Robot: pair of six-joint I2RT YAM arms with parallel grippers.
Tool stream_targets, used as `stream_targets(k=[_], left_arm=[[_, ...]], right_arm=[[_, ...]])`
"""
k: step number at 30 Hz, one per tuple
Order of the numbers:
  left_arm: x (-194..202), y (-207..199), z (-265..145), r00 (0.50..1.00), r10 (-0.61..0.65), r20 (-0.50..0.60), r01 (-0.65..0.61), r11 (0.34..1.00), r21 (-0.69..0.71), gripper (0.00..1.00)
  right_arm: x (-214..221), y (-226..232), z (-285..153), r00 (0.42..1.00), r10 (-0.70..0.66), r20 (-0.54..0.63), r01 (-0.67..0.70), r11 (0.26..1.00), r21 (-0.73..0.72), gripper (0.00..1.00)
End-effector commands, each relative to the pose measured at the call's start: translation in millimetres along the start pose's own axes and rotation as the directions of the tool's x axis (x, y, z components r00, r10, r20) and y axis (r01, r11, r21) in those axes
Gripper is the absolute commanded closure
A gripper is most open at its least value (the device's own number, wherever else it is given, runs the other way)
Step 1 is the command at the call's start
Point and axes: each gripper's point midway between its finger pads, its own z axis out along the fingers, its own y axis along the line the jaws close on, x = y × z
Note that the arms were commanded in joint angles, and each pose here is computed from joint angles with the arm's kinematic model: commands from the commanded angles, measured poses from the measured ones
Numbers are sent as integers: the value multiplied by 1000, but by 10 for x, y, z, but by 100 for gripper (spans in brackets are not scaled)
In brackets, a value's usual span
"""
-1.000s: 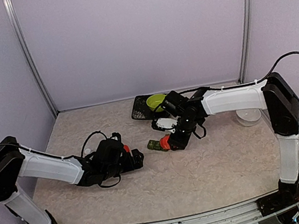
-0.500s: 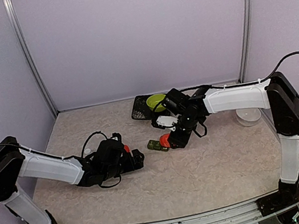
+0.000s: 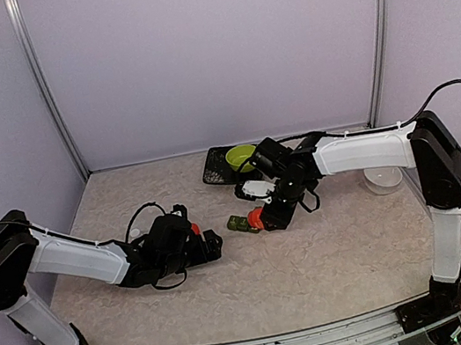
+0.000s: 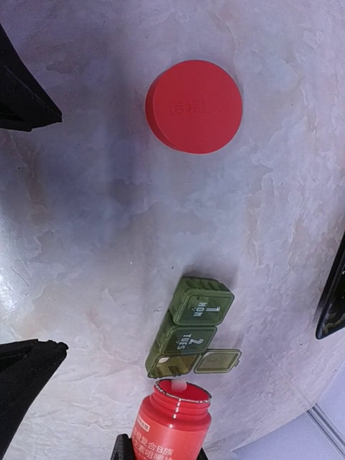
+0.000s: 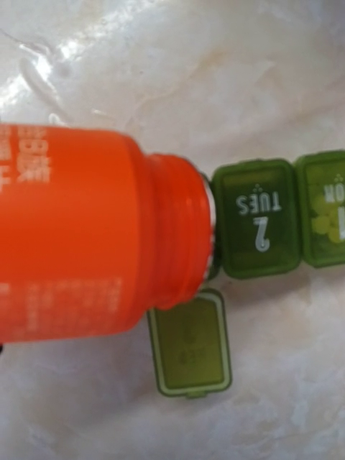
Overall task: Sort the pills into containers
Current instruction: Pour the pill into the compartment of the pill container.
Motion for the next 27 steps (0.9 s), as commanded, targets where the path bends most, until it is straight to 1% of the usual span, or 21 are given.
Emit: stream_targets(k=[1,13,24,27], left_arm=[[16,-57,22,1000,1,2,-1,1000,20,1],[44,-35,23,1000,-2,-1,2,1000,18,1],[103,-42,53,1000,-4,-12,5,1000,23,1],[107,-41,55,1000,-6,-12,6,1000,23,1]], right_arm=[[79,27,76,1000,-9,-27,8,1000,-15,79],[137,20,173,998,-12,-59,12,1000,-10,79],[8,-57,34,1000,-5,-13,6,1000,27,78],[41,-49,49,999,-9,-33,10,1000,22,78]])
